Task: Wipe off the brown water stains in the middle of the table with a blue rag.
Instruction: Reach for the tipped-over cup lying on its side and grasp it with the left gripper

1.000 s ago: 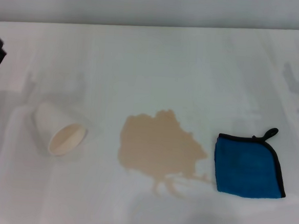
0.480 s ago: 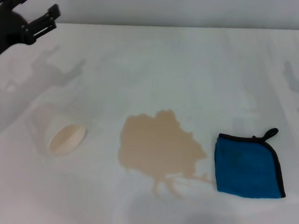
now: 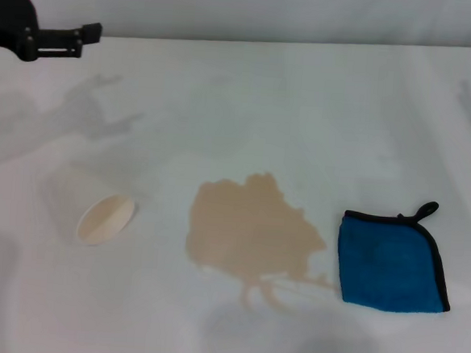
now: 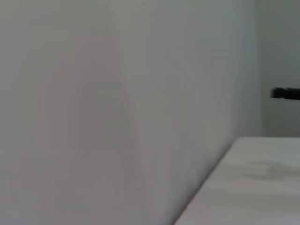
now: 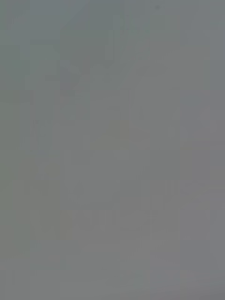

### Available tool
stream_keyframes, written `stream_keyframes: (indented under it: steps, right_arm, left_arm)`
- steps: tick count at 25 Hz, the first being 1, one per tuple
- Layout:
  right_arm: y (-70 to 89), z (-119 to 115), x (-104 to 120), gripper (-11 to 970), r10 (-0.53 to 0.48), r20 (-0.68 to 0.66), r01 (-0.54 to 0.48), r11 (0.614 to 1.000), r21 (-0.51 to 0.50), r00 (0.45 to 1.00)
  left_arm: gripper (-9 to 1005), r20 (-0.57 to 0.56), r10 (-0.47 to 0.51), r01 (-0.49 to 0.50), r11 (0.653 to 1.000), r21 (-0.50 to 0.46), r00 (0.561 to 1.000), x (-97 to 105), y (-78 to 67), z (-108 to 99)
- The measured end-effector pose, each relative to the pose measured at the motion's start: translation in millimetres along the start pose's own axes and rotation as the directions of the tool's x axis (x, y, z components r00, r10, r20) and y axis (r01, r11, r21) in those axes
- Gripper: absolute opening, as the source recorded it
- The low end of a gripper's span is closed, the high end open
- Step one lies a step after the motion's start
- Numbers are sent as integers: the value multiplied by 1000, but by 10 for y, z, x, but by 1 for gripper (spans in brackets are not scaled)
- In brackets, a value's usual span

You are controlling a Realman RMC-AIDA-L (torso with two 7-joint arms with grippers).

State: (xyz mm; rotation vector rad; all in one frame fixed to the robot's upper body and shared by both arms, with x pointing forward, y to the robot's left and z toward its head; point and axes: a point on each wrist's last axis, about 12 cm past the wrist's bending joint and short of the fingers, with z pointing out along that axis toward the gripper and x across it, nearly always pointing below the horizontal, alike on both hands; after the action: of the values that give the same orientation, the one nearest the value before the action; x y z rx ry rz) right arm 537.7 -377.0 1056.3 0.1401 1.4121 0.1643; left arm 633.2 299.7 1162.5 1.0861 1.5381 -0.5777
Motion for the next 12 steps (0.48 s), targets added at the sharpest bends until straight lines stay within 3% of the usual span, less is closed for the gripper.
stream_keyframes:
  steps: [4, 5, 6, 9, 12]
  right_arm:
    - [-40, 26, -3, 854, -30, -19, 30, 999, 16, 999]
    - [-45, 5, 24, 854, -28, -32, 29, 999, 26, 999]
    - [-45, 5, 24, 854, -28, -32, 29, 999, 26, 999]
    - [-57, -90, 89, 853, -5, -50, 7, 999, 49, 999]
    - [-40, -196, 182, 853, 30, -78, -25, 997, 68, 996]
  left_arm:
    - [886, -65, 30, -23, 994, 109, 997, -69, -31, 83]
    - [886, -141, 42, -8, 972, 233, 989, -113, -89, 83]
    - [886, -173, 47, 3, 960, 280, 984, -130, -112, 73]
    - [885, -265, 68, 35, 930, 366, 962, -242, -107, 21]
    - [884, -384, 129, 30, 924, 380, 914, -408, 14, -80]
